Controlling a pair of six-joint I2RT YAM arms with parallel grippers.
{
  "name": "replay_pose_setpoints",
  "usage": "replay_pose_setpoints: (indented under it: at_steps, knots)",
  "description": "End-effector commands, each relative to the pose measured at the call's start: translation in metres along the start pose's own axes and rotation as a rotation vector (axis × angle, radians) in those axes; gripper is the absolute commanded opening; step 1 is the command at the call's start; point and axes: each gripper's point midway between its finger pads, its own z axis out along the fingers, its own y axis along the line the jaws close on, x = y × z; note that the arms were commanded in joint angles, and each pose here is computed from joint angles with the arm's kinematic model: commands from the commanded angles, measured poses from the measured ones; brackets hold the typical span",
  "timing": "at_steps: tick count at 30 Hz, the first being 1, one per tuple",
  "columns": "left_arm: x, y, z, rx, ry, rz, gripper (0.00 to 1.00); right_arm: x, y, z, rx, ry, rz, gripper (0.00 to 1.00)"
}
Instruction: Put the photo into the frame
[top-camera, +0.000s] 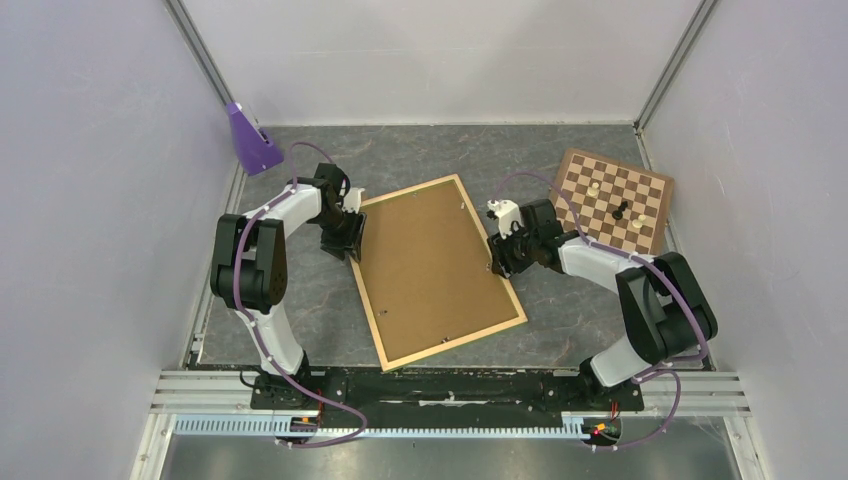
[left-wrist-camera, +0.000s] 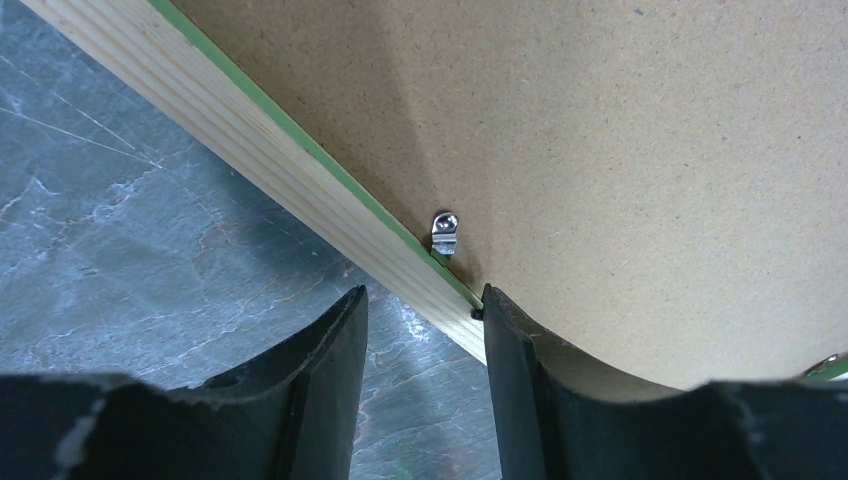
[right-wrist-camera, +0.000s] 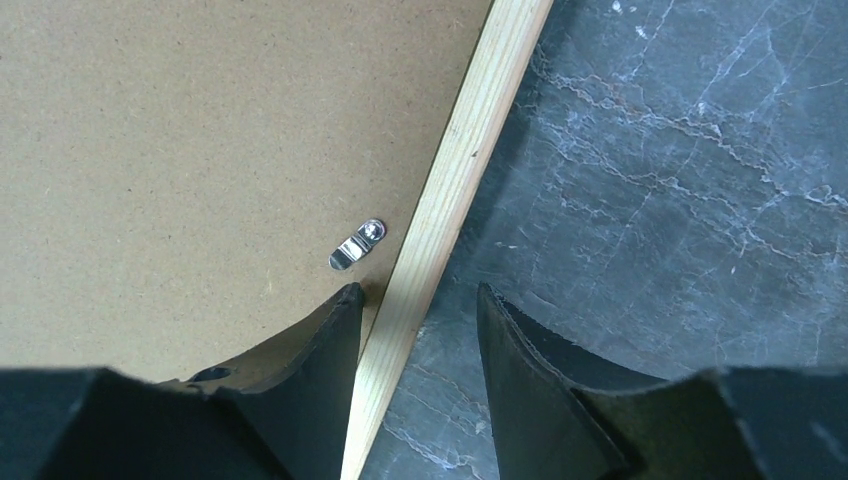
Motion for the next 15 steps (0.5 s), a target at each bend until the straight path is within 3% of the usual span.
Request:
replay_pose_setpoints:
  at_steps: [1, 11, 15]
  knots:
    - [-0.003, 0.000, 0.006, 0.000, -0.008, -0.015, 0.52, 0.003, 0.006, -0.001, -0.030, 0.018, 0.021, 0.49]
    - [-0.001, 0.001, 0.009, -0.001, 0.002, -0.017, 0.52, -0.030, 0.007, -0.012, -0.031, -0.075, 0.007, 0.49]
    - [0.000, 0.001, 0.009, 0.000, 0.004, -0.017, 0.52, -0.049, 0.011, -0.015, -0.052, -0.117, 0.030, 0.54]
